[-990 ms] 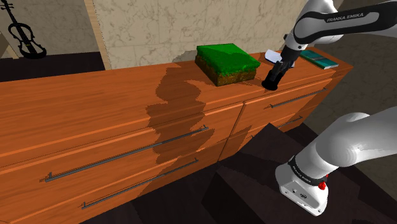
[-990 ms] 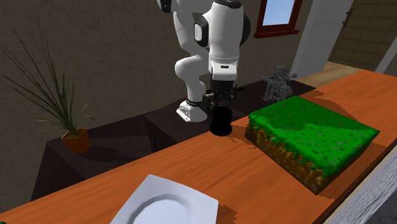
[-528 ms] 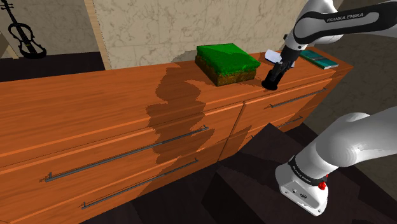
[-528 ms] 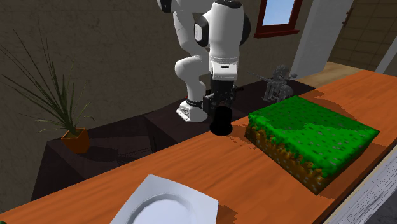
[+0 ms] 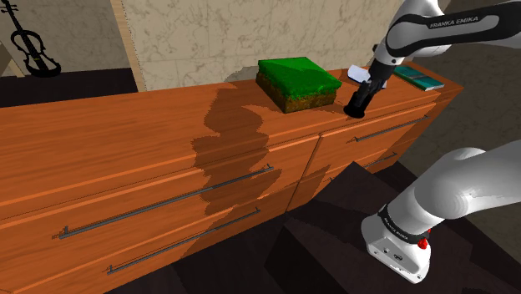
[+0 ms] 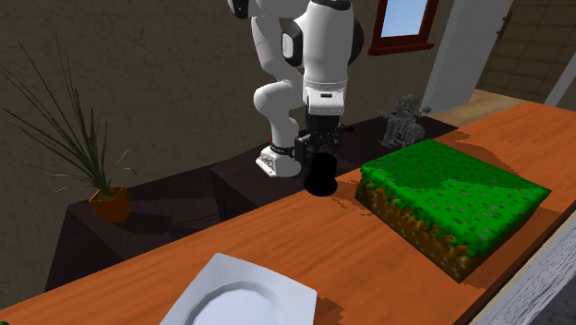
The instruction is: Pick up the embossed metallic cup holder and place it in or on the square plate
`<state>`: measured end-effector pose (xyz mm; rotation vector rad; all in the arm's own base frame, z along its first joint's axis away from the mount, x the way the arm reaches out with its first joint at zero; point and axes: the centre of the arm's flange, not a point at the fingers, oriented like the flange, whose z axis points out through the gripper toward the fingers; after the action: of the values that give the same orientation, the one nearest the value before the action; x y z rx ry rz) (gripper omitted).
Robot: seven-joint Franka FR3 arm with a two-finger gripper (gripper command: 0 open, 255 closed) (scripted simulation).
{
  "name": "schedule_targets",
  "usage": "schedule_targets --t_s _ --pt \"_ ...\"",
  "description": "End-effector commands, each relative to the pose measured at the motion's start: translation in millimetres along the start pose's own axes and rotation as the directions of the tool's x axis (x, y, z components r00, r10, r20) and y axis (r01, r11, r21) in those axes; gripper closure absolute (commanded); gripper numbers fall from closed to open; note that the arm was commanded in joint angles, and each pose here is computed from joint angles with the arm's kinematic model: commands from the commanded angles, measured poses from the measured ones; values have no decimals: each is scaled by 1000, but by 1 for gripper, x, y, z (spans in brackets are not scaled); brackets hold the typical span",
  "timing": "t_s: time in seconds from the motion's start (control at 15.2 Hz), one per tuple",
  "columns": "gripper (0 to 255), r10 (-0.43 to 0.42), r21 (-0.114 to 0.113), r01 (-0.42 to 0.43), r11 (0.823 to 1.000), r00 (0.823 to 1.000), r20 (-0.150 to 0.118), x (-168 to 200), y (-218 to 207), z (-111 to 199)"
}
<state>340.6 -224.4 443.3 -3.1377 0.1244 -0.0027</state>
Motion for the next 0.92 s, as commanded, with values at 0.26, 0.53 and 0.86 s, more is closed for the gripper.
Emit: schedule_targets --t_s 0.26,0.53,0.86 --pt "255 1 0 -1 1000 1000 0 0 1 -29" --pt "255 1 0 -1 1000 1000 0 0 1 -50" --pt "255 1 0 -1 1000 1000 0 0 1 -76"
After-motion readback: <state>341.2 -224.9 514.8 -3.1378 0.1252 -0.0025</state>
